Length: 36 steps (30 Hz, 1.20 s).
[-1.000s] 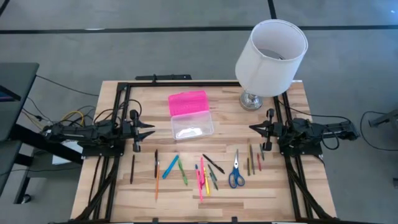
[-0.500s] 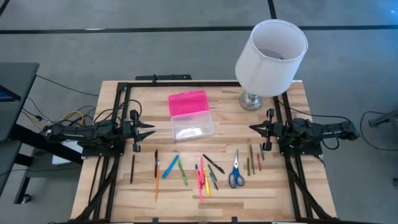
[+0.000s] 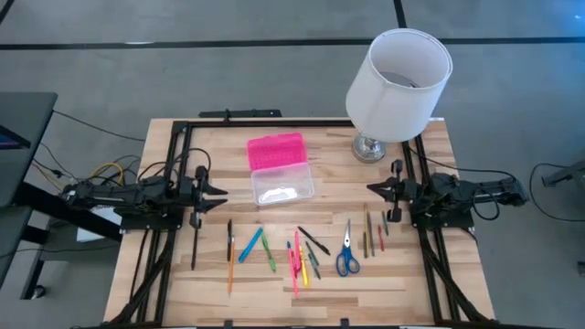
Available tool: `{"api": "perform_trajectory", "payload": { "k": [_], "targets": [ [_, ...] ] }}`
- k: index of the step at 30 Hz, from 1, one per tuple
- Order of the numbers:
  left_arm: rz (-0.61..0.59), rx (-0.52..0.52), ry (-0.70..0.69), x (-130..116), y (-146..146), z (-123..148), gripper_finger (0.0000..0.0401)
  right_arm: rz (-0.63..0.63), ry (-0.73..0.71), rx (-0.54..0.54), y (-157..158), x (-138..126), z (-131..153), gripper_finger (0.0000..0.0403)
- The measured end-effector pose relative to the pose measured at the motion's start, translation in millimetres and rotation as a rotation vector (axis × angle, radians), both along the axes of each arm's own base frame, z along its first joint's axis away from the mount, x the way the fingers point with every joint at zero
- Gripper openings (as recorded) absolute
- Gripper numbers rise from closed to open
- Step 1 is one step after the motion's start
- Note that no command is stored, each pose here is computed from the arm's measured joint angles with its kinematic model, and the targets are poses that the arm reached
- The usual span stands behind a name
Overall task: Pick & place school supplies into a supply box
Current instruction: Put the blue pen into the pink supply box
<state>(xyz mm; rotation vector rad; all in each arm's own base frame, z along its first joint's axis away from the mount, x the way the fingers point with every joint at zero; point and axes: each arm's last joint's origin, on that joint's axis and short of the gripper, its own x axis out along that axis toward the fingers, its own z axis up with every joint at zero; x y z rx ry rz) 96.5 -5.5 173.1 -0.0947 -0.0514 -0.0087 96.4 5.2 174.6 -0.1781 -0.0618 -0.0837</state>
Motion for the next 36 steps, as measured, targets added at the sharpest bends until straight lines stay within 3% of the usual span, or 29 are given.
{"api": "perform_trajectory", "payload": {
  "k": [4, 13, 18, 21, 26, 29, 32, 36],
  "targets": [
    [-0.059, -0.024, 0.026, 0, -2, -2, 0.01, 0.017, -0.038, 0.144, 0, 0, 3, 0.0],
    [-0.091, 0.055, 0.025, 0, -3, -3, 0.01, 0.019, -0.063, 0.143, 0, -1, 5, 0.0],
    [-0.076, 0.123, 0.004, 0, -2, -1, 0.01, 0.04, -0.166, 0.254, 0, -2, 15, 0.0],
    [-0.052, 0.089, -0.067, 0, -2, 4, 0.01, 0.046, -0.176, 0.267, 0, -2, 16, 0.0],
    [-0.111, 0.07, -0.113, -1, -3, 9, 0.01, 0.119, -0.173, 0.333, 5, -2, 16, 0.0],
    [-0.151, 0.166, -0.143, -1, -5, 10, 0.01, 0.157, -0.192, 0.318, 8, -2, 19, 0.0],
    [-0.191, 0.27, -0.157, -1, -6, 10, 0.01, 0.172, -0.24, 0.231, 11, 0, 24, 0.0],
    [-0.206, 0.309, -0.161, -2, -7, 10, 0.01, 0.153, -0.266, 0.116, 12, 3, 33, 0.0]
  ]
}}
